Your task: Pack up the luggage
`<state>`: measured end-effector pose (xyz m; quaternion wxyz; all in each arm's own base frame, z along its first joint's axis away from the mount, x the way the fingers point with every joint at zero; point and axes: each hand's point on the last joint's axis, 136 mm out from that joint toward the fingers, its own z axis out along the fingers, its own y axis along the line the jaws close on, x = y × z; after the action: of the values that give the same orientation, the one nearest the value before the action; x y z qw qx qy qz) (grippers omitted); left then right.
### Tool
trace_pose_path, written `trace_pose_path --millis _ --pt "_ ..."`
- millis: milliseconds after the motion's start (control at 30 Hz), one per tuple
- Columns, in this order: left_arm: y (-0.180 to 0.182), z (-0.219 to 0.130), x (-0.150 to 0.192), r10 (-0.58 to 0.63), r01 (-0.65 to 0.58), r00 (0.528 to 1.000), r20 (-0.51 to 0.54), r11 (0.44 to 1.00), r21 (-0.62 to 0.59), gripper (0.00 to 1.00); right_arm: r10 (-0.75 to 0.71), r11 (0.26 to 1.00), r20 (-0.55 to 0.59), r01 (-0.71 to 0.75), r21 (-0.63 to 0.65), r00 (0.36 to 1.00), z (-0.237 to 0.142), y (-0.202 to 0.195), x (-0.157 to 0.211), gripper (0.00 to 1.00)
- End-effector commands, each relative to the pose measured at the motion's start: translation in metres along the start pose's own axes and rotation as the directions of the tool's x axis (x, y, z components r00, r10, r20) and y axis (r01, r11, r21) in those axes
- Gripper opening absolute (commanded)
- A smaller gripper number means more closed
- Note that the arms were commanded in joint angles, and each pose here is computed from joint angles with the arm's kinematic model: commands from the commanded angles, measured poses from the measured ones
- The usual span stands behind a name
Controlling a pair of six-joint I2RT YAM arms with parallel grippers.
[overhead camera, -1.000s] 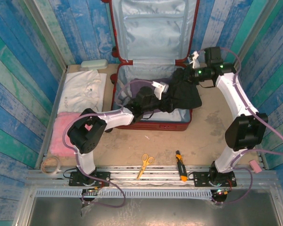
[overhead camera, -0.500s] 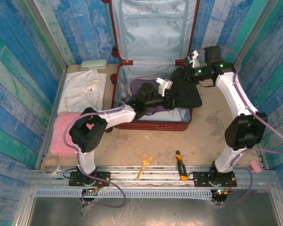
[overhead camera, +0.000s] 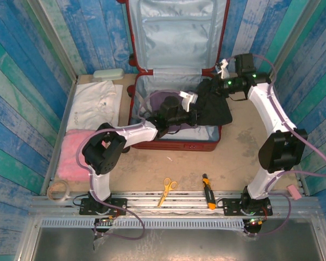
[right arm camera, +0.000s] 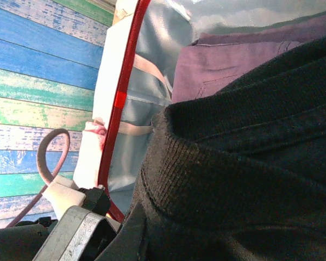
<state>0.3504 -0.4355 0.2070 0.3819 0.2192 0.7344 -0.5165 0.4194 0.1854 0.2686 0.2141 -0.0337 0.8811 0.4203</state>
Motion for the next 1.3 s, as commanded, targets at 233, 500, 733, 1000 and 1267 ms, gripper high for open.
trace_pose_path --millis 233,500,733,1000,1267 --pt "-0.002 -0.027 0.003 0.097 -0.102 0.994 -0.055 0.990 -0.095 0.00 -0.124 0.989 -0.042 0.120 -0.084 0.991 0.026 0.039 0.002 0.00" --pt "0.030 -0.070 0.011 0.130 -0.150 0.987 -0.090 0.953 -0.262 0.00 -0.090 0.992 -0.096 0.081 -0.093 0.991 0.077 0.026 -0.006 0.01" --pt "0.074 -0.095 0.026 0.095 -0.131 0.988 -0.120 0.930 -0.343 0.00 -0.026 0.996 -0.106 0.017 -0.085 0.994 0.123 0.004 -0.012 0.00" --pt "0.101 -0.115 0.034 0.084 -0.136 0.986 -0.142 0.903 -0.408 0.00 -0.041 0.991 -0.116 0.025 -0.132 0.992 0.162 0.018 -0.020 0.00" --pt "0.127 -0.152 0.029 0.076 -0.136 0.988 -0.137 0.848 -0.512 0.00 -0.042 0.985 -0.129 0.019 -0.172 0.991 0.190 0.025 -0.020 0.01"
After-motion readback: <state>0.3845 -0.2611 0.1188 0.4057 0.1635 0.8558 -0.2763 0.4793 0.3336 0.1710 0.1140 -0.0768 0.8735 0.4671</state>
